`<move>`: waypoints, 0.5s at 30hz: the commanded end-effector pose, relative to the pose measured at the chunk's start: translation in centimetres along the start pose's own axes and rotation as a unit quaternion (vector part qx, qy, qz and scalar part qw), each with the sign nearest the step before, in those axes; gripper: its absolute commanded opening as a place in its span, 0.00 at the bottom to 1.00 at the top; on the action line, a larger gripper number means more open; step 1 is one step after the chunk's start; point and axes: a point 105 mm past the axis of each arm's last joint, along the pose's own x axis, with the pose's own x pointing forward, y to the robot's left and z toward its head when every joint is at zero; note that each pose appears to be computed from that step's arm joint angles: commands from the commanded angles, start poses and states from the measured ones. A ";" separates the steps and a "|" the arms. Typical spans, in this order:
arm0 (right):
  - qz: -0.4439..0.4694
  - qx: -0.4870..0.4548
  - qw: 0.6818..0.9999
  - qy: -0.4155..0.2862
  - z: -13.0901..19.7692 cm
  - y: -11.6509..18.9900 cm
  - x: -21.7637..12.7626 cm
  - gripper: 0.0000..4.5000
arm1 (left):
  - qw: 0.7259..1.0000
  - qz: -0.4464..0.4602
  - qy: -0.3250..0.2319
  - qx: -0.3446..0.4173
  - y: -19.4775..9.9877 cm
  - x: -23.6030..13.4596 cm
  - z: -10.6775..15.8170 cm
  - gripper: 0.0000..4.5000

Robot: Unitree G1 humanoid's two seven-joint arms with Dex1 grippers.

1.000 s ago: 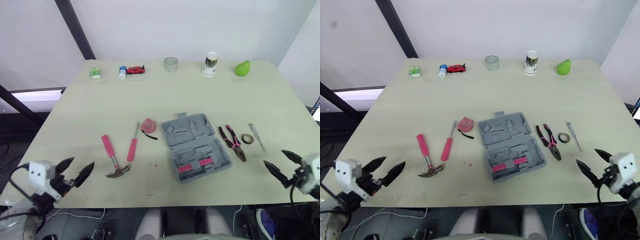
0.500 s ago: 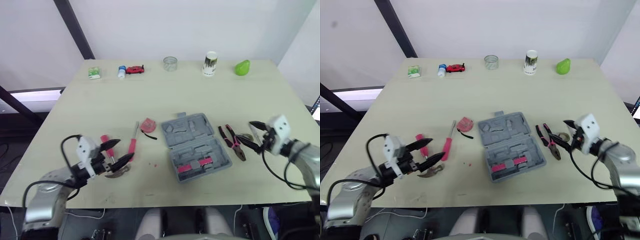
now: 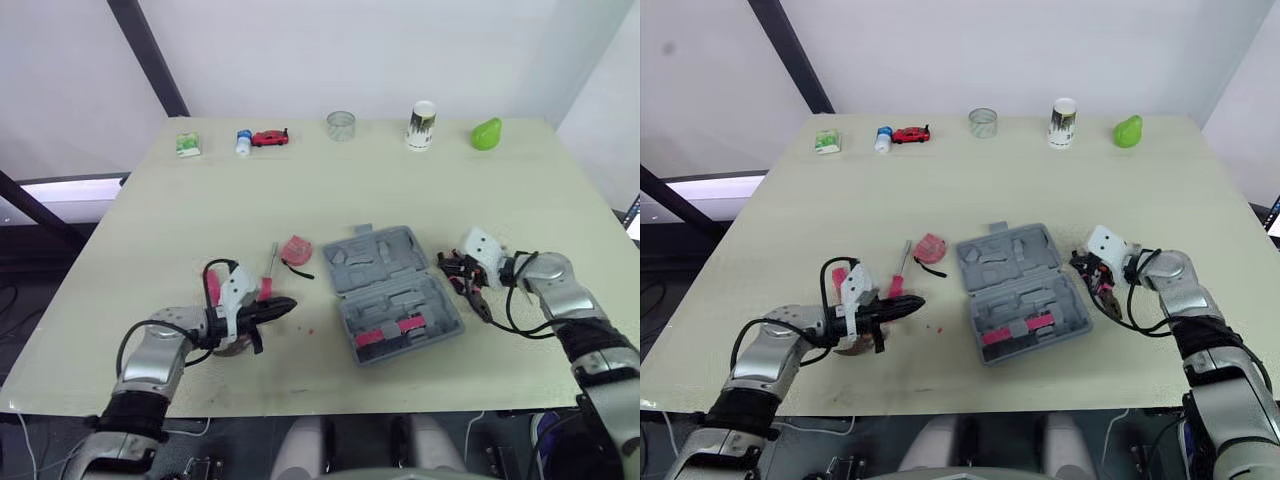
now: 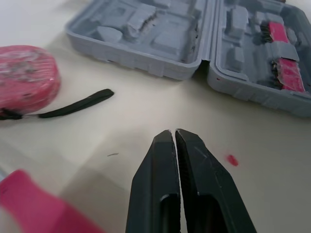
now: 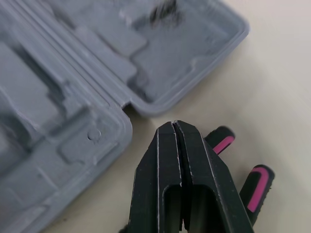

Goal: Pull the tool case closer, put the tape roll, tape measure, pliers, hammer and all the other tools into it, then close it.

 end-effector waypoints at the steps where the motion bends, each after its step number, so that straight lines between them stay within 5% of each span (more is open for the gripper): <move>1: 0.001 -0.034 0.999 0.007 0.4 -0.7 -0.1 0.00 | 1.000 -0.014 -0.001 0.016 0.1 0.6 0.5 0.02; 15: 0.042 -0.041 0.998 -0.015 1.6 0.3 1.1 0.00 | 0.999 -0.040 -0.003 0.027 0.4 2.1 1.0 0.02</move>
